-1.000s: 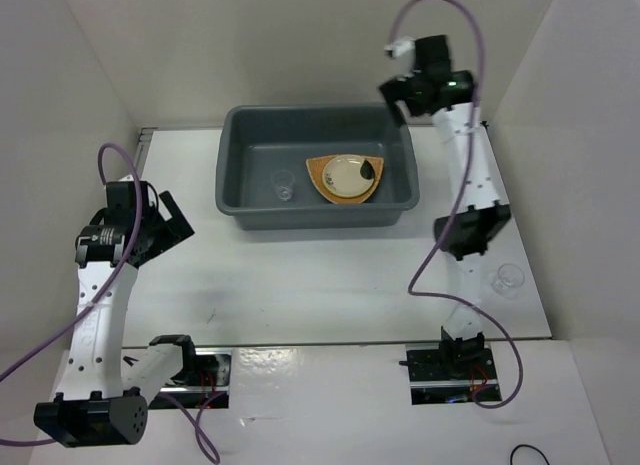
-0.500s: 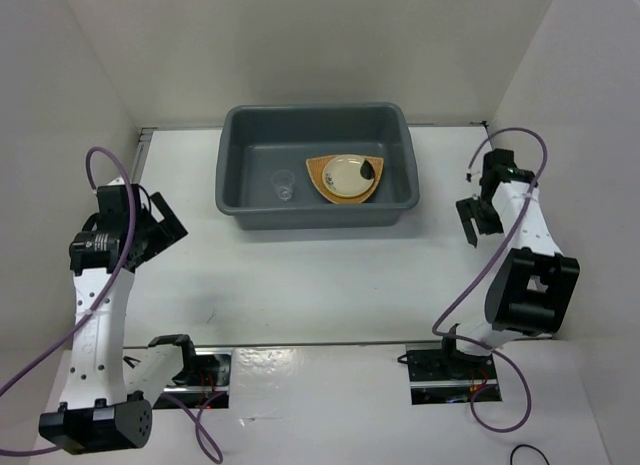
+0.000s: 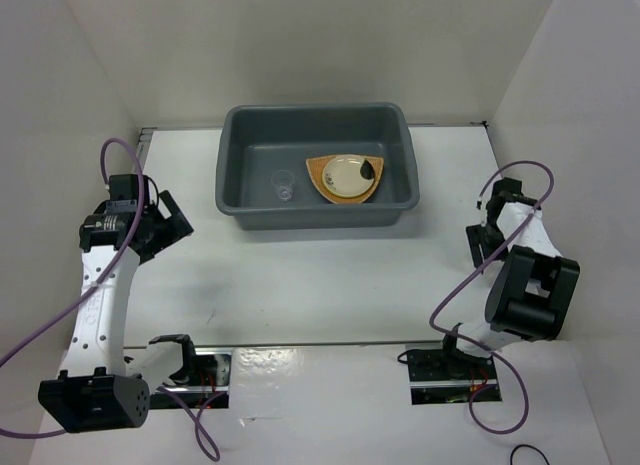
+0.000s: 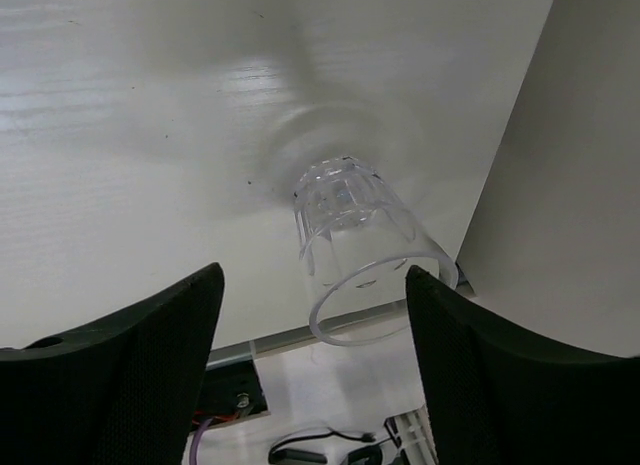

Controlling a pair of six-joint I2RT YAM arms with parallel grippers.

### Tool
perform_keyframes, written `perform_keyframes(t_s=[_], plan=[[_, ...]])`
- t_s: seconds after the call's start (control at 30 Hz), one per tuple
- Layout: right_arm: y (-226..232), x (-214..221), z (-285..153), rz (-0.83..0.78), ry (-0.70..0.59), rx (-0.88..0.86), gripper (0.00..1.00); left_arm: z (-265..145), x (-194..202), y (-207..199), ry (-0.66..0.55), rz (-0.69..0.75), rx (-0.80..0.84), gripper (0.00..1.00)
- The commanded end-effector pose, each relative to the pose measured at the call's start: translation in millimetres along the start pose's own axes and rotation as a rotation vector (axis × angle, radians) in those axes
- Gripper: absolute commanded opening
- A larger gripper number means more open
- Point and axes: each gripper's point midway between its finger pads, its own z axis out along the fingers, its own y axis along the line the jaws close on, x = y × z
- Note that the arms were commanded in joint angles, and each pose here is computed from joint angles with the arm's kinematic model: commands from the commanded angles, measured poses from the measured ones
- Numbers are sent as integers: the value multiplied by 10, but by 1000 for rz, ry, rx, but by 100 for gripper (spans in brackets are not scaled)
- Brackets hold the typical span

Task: Place the mixed dishes into the plastic bin

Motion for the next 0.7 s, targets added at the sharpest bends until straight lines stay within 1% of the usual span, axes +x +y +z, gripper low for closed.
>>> perform_keyframes(t_s=[0.0,0.03,0.13,0.17,0.23,0.27,0.3,0.33,0.37,0.43,0.47,0.5,0.53,0.57,0.6,0.63,0.67], plan=[[4,-50,88,2,-28,-14,77,-14,-24,-30,-16,15,20,100],[28,-42,121,8,-22,-36,73,-14,-24,-30,-16,15,20,100],[33,13,273,13,30,-78,50,-13,-32,-16,-20,15,12,100],[36,-28,333,14,38,-108,31,-13,-32,-20,-20,6,12,100],[27,-71,321,23,41,-135,12,-15,-12,-8,-12,7,8,100],[15,-191,207,17,9,-167,0,-15,-12,-8,-12,7,8,100],[16,-260,132,20,-9,-189,0,-14,-19,2,-16,-2,0,100],[-45,-434,-102,16,-61,-198,0,-14,-20,2,-16,-2,0,100],[19,-605,-312,-23,-126,-219,0,-14,-20,2,-16,-2,0,100],[3,-896,-732,-44,-240,-206,0,-34,-24,2,-24,-3,4,100],[-77,-1178,-1151,-39,-362,-181,0,-34,-24,2,-24,-3,4,100],[70,-1376,-1424,-89,-438,-182,0,-34,-24,2,-24,-3,4,100],[32,-1650,-1905,-98,-582,-153,0,-34,-24,2,-24,-3,4,100],[174,-1827,-2037,-113,-622,-178,0,-34,-24,2,-24,-3,4,100],[550,-2000,-2267,-211,-681,-212,0,-34,-24,2,-24,-3,4,100],[708,-2187,-2638,-244,-776,-224,0,-34,-24,2,-24,-3,4,100],[1062,-2318,-2519,-319,-721,-282,0,-14,-20,2,-17,-2,0,100]])
